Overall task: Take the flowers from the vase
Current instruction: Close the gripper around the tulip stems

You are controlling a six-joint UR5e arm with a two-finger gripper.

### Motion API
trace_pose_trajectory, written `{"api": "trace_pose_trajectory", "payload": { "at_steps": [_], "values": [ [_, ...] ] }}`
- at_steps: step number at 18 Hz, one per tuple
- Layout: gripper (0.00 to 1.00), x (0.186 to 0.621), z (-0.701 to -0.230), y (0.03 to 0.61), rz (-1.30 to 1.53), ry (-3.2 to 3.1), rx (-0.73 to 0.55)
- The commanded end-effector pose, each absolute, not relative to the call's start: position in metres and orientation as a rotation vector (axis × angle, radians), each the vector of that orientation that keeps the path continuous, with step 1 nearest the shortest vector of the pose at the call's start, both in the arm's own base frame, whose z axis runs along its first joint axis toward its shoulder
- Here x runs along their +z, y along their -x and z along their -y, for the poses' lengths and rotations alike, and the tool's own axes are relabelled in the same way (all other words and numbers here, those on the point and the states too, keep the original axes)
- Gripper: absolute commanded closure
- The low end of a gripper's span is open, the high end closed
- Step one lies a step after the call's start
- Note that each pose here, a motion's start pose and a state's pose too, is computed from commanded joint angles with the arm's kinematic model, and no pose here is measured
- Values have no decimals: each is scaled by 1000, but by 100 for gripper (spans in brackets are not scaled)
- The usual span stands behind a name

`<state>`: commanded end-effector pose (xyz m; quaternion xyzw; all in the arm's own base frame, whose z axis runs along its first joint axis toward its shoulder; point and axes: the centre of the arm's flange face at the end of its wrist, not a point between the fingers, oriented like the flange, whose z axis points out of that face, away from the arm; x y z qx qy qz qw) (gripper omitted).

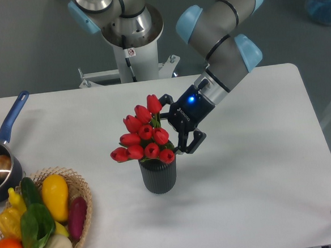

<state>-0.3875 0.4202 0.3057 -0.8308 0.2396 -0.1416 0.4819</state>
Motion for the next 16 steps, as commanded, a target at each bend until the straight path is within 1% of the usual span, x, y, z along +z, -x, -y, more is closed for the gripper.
{"api": "trace_pose_trajectory", "payload": {
  "at_steps": [16],
  "values": [
    [0,299,-426,383,-591,2023,-366]
  ]
}}
